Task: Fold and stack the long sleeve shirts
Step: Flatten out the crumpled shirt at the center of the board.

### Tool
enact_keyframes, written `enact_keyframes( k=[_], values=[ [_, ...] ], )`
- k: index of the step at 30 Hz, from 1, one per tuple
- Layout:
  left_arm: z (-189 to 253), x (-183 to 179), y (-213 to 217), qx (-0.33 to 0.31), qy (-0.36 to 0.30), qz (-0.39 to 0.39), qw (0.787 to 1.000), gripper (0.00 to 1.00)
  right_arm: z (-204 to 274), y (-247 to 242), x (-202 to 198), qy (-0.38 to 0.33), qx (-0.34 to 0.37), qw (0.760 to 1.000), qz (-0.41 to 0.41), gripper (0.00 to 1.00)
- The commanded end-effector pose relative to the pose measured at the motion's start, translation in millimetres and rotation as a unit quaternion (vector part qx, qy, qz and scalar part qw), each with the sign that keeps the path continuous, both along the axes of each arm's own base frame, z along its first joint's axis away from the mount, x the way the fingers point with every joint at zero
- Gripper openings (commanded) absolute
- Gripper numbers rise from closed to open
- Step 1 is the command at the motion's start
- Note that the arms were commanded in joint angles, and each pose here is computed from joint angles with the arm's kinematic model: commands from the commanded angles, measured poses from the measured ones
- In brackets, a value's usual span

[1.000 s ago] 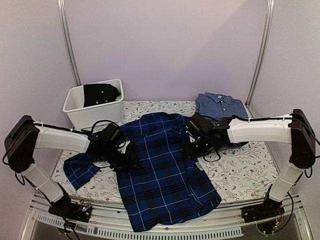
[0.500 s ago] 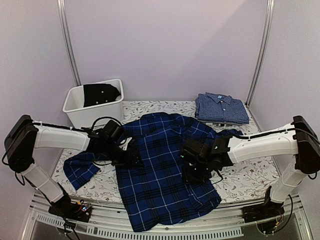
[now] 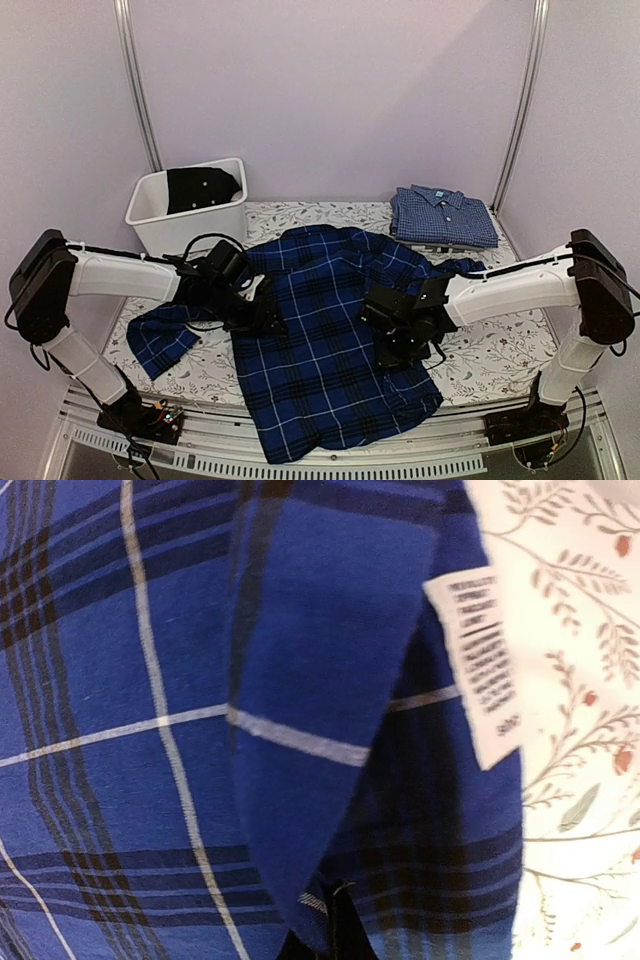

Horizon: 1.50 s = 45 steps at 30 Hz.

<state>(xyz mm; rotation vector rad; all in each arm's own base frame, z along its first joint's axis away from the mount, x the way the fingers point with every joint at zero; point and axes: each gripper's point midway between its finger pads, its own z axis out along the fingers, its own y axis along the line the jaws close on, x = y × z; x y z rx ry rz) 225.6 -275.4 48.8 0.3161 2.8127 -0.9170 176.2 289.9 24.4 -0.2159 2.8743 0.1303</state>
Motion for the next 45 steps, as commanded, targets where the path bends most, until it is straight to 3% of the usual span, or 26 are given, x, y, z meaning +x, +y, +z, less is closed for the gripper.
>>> enact_keyframes(
  k=[1, 10, 20, 25, 30, 33, 38, 45],
  values=[
    [-6, 5, 0, -0.002, -0.001, -0.002, 1.0, 0.73, 25, -42, 19, -0.035, -0.041, 0.998, -0.033, 0.0],
    [-21, 2, 2, 0.007, 0.013, -0.002, 1.0, 0.73, 29, -132, 43, -0.04, -0.1, 0.987, -0.118, 0.01],
    [-24, -2, 5, 0.01, 0.019, -0.003, 1.0, 0.73, -15, -163, 23, 0.036, -0.138, 0.979, -0.143, 0.04],
    [-14, 3, -7, -0.011, 0.012, -0.014, 1.0, 0.73, -5, -159, 19, 0.029, -0.116, 0.983, -0.14, 0.3],
    [-9, -6, -22, -0.022, 0.014, -0.038, 0.999, 0.73, 45, -160, 36, -0.033, -0.096, 0.983, -0.151, 0.53],
    [-14, -14, -26, -0.02, 0.021, -0.045, 0.999, 0.73, 77, -143, 51, -0.067, -0.051, 0.986, -0.145, 0.56],
    [-32, -28, -20, -0.012, 0.048, -0.039, 0.998, 0.73, 105, -70, 54, -0.082, 0.055, 0.993, -0.06, 0.56],
    [-53, -44, 4, 0.018, 0.072, -0.02, 0.997, 0.73, 67, 25, 18, -0.021, 0.101, 0.994, 0.027, 0.56]
  ],
)
